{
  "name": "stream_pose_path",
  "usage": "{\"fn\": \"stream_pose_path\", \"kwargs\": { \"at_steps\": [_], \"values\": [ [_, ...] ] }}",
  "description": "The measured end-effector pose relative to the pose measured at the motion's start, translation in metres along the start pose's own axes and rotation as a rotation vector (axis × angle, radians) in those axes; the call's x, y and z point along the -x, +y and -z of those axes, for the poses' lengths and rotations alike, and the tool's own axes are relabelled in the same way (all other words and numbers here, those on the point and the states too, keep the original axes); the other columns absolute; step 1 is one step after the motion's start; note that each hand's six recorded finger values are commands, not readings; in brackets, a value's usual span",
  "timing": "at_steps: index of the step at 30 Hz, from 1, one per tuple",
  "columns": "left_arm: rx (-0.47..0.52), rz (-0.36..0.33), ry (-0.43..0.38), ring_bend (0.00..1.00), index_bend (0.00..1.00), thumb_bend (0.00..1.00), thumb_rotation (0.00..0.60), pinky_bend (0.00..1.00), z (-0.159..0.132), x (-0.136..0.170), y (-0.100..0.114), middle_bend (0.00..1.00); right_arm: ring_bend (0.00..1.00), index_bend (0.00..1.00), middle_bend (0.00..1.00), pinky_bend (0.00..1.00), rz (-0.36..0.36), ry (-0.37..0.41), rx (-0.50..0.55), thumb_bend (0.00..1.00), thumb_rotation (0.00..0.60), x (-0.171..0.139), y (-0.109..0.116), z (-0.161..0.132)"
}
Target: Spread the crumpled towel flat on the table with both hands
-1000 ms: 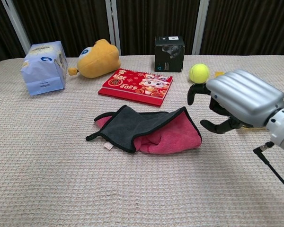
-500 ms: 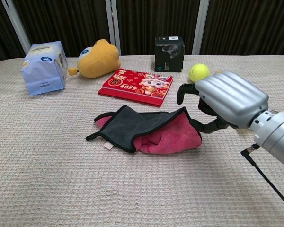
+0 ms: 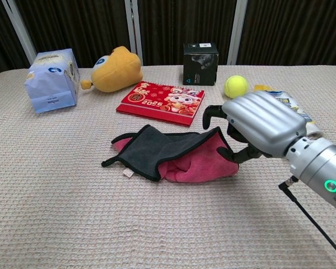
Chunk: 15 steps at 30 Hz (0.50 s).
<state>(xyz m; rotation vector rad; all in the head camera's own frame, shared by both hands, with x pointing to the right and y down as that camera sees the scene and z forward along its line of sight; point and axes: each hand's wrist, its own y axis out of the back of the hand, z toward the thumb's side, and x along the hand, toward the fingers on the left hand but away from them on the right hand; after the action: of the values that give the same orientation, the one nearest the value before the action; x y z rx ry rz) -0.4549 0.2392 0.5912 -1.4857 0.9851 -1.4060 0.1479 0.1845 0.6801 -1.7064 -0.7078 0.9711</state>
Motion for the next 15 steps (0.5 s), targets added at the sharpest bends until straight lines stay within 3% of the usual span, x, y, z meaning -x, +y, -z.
{"fn": "stream_pose_path", "kwargs": {
  "at_steps": [11, 15],
  "values": [
    [-0.001, 0.001, -0.007, 0.00, 0.00, 0.00, 0.600, 0.00, -0.0019, -0.0007, -0.0021, 0.00, 1.00, 0.57, 1.00, 1.00, 0.006, 0.014, 0.014, 0.39, 0.600, 0.0036, -0.0055, -0.0042],
    [-0.001, 0.001, -0.009, 0.00, 0.00, 0.00, 0.600, 0.00, -0.0026, -0.0005, -0.0025, 0.00, 1.00, 0.63, 1.00, 1.00, 0.008, 0.014, 0.015, 0.45, 0.600, 0.0035, -0.0063, -0.0036]
  ]
}}
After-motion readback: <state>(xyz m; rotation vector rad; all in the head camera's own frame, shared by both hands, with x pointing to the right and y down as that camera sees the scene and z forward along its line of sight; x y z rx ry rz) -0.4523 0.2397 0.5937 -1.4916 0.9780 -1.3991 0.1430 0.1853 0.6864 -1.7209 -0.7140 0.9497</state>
